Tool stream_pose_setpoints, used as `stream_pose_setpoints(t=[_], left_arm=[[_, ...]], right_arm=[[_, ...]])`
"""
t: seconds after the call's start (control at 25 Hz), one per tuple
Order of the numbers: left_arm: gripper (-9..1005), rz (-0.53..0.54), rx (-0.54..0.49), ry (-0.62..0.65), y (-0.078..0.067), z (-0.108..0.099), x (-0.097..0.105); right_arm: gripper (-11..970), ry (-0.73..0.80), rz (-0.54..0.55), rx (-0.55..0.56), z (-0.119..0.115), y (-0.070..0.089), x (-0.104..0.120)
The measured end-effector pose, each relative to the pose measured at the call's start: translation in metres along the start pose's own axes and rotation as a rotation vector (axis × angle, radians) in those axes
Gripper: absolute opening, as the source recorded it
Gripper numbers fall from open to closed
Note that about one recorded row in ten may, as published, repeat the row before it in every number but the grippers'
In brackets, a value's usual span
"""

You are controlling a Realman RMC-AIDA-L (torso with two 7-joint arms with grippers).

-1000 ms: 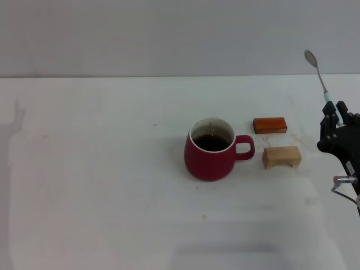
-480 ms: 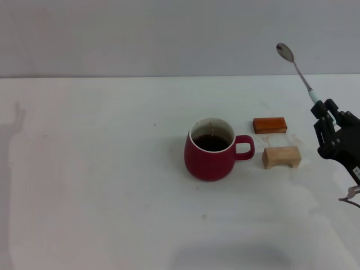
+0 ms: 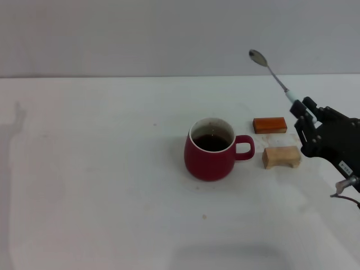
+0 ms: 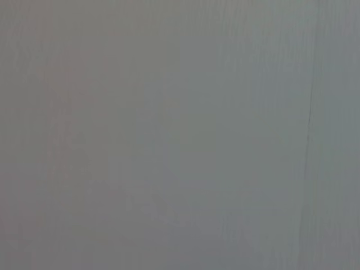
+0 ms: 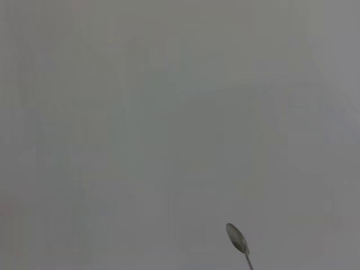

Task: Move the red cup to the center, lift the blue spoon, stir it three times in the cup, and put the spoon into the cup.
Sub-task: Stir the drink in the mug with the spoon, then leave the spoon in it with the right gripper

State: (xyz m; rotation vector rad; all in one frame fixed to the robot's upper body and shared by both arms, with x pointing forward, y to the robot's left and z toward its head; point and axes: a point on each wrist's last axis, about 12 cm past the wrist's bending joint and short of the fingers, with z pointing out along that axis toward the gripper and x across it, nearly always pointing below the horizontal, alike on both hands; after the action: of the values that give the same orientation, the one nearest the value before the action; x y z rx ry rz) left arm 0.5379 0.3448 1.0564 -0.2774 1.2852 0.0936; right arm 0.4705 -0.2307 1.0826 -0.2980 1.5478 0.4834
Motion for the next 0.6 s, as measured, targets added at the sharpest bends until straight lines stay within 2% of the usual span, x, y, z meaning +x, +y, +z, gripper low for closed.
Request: stream_pose_setpoints(t=[0.2,0.6], left_arm=[[863,-0.002,0.0,0.0,0.0,0.0,0.0],[862,-0.005,0.003,-0.004,-0.002,0.002,-0.001]], right_arm=[[139,0.039,-0.049,-0.01,0.006,0.007,-0.013],[138,0.133,-0.078,-0.01,0.02,0.016,-0.035]])
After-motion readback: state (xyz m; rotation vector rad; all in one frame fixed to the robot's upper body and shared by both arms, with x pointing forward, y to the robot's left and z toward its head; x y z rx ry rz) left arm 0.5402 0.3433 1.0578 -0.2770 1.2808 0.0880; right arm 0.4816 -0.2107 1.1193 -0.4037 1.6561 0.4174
